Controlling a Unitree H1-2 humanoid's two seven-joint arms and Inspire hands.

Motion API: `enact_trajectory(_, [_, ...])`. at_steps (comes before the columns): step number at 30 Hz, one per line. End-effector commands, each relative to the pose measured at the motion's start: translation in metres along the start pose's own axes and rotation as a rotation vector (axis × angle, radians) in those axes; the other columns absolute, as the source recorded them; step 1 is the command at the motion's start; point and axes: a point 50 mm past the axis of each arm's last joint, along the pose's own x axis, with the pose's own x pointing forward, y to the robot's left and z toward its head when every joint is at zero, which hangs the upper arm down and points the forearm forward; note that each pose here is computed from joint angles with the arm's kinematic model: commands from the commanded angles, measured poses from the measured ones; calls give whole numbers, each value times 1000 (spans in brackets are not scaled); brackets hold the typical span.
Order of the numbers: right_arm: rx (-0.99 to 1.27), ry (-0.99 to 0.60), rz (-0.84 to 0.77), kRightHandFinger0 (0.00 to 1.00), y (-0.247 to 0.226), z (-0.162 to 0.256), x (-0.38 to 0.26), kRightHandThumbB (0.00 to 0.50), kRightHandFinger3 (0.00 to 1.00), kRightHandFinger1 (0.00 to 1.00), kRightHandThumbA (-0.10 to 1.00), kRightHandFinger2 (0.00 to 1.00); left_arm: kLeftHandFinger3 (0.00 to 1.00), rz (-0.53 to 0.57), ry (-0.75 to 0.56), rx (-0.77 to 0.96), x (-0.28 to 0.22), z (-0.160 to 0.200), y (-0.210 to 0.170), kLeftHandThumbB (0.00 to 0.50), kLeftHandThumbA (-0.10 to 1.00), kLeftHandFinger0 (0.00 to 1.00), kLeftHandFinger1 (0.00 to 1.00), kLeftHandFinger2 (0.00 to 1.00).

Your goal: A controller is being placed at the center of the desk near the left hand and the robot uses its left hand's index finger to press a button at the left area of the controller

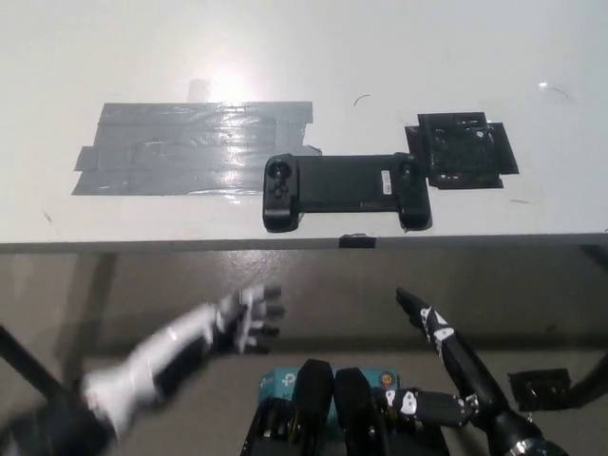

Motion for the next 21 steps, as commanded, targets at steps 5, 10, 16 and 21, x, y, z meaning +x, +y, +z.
enact_trajectory(5, [40,-83,-10,1000,15,-2,-3,238,1000,1000,890,1000,1000,552,-319,29,-28,-46,-20,236,1000,1000,1000,1000])
enact_trajectory(10, [44,-101,-53,1000,10,1,1,255,1000,1000,937,1000,1000,542,-323,80,-10,-58,-13,279,1000,1000,1000,1000])
enact_trajectory(16, [74,-138,-118,1000,1,5,4,263,1000,1000,955,1000,1000,517,-330,135,15,-64,-23,298,1000,1000,1000,1000])
enact_trajectory(21, [92,-152,-132,1000,1,10,6,254,1000,1000,967,1000,1000,537,-358,127,26,-62,-38,288,1000,1000,1000,1000])
